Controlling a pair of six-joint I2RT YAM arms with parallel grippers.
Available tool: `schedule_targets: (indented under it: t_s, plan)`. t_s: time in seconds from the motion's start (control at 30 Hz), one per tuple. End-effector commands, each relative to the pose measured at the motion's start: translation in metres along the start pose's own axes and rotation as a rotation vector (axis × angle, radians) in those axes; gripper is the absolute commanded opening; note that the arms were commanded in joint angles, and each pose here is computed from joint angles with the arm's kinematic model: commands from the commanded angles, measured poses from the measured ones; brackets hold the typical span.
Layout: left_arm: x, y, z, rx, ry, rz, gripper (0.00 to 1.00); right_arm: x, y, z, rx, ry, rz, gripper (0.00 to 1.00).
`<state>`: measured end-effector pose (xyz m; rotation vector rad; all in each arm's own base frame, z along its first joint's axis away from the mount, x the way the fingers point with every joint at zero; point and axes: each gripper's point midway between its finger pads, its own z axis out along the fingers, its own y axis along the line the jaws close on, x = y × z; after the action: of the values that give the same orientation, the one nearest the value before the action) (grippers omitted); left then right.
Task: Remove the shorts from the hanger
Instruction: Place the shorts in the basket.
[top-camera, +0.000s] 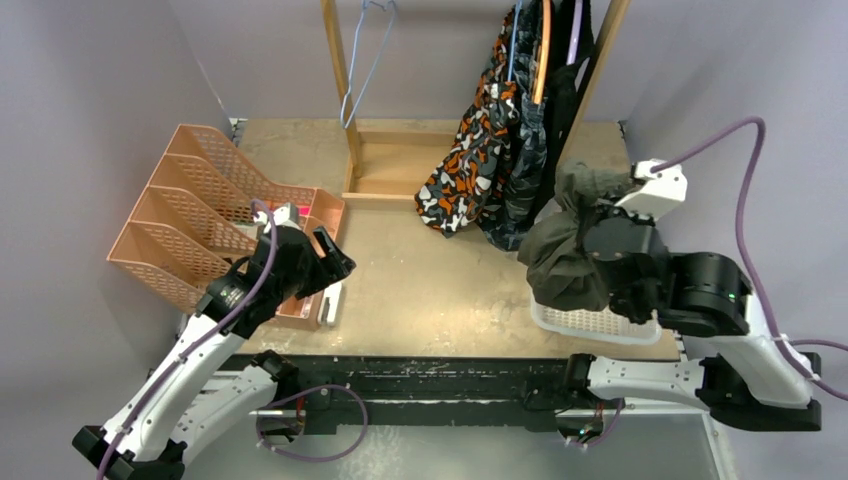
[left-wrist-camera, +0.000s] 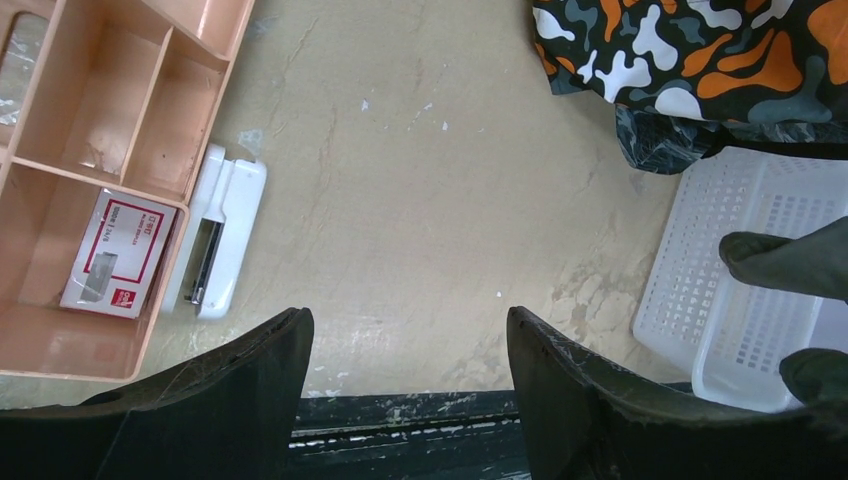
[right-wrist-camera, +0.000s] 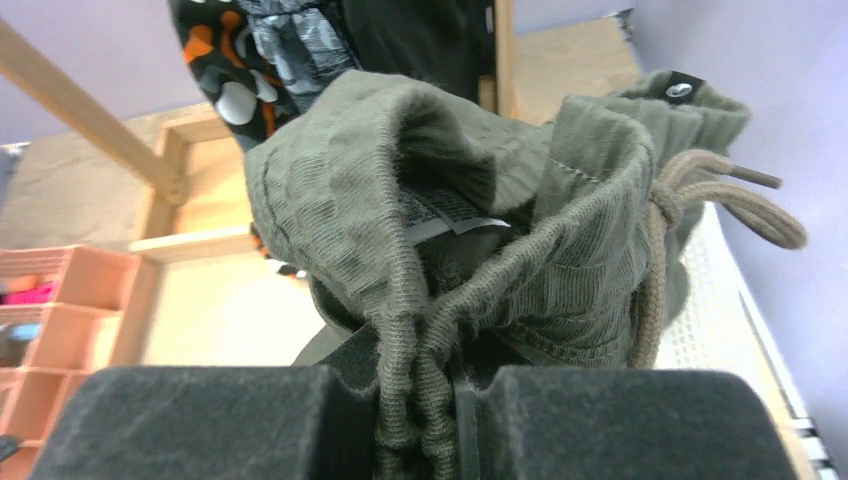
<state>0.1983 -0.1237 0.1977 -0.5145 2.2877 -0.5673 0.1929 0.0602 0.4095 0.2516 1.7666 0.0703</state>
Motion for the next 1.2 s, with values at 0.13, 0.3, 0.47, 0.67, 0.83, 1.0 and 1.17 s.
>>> schedule_targets:
  t_s: [0.13,0.3,0.47,0.67,0.83,1.0,1.17]
  plan:
    - [-0.006,-0.014,-0.003,0.064,-0.024,-0.039,0.7,-0.026,-0.024,0.012,0.155,-0.14,-0.054,0.01]
    - [-0.003,-0.018,0.001,0.082,-0.006,-0.045,0.7,-0.003,-0.026,0.055,0.224,-0.114,-0.172,0.01]
    - [-0.006,-0.02,-0.006,0.093,-0.015,-0.042,0.69,0.005,-0.066,0.1,0.289,-0.057,-0.17,0.0]
    - [-0.004,-0.014,-0.007,0.074,-0.015,-0.032,0.69,0.031,-0.09,0.14,0.286,0.028,-0.127,0.0]
    - [-0.003,-0.012,-0.003,0.068,-0.015,-0.027,0.69,0.022,-0.119,0.152,0.332,0.07,-0.063,0.0]
    - [0.0,-0.013,0.002,0.067,0.005,-0.015,0.69,0.049,-0.126,0.174,0.269,0.158,0.059,0.0]
    - [0.002,-0.009,0.002,0.059,0.004,-0.011,0.69,0.11,-0.131,0.192,0.276,0.281,0.187,0.0]
